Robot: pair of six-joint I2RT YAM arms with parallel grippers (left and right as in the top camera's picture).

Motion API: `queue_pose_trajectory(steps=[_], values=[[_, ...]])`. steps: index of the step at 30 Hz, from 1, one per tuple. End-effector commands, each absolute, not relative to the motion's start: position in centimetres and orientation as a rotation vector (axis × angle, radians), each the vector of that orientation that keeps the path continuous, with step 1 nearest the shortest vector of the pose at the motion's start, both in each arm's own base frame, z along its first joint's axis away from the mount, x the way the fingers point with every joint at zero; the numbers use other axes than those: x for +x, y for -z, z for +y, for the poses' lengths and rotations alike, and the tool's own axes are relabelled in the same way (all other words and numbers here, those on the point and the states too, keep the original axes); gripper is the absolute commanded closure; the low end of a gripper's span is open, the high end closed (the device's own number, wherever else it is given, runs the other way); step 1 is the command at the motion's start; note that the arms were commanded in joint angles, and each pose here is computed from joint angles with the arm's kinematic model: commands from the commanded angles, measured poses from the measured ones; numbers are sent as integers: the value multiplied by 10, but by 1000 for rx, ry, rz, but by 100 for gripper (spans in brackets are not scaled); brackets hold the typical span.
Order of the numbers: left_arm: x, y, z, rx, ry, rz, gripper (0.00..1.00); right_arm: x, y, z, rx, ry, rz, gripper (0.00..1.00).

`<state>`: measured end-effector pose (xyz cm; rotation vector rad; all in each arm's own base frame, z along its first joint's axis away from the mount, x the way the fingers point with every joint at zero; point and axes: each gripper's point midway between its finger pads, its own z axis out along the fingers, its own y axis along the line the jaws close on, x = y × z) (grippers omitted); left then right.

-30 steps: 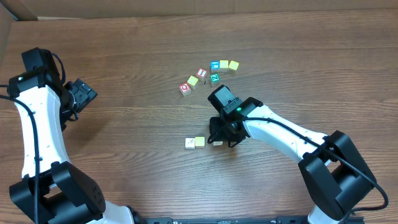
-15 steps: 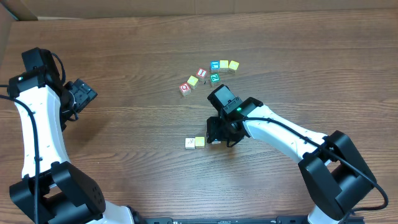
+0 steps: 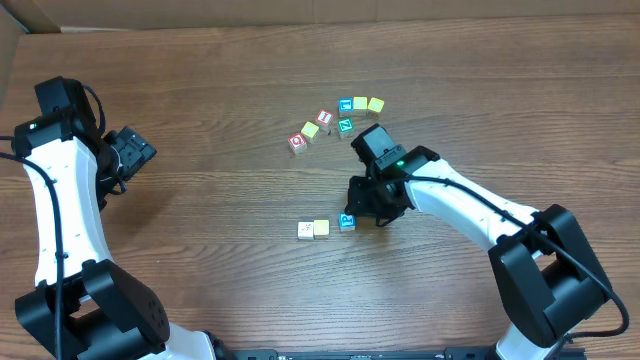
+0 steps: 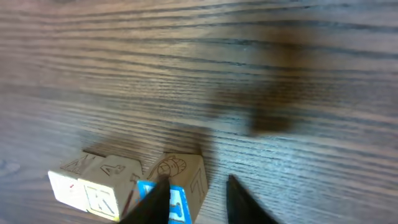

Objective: Flip 4 blocks
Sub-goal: 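Carry the P block toward the K and violin blocks, then lower the P block beside the K block with the right gripper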

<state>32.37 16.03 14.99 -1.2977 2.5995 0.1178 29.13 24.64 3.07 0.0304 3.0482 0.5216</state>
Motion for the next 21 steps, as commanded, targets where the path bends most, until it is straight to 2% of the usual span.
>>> queue_pose_trajectory(steps=[1, 3, 11, 21], values=[[325, -155, 162, -1302, -118, 2580, 1, 298, -47, 247, 39, -559, 3011, 89], [325, -155, 162, -1301, -118, 2580, 0, 295, -46, 244, 43, -544, 3030, 96], [325, -155, 162, -1301, -118, 2580, 0, 273, -40, 257, -44, -528, 3066, 96], [325, -155, 162, -1301, -118, 2580, 1, 267, -40, 263, -78, -530, 3069, 92]])
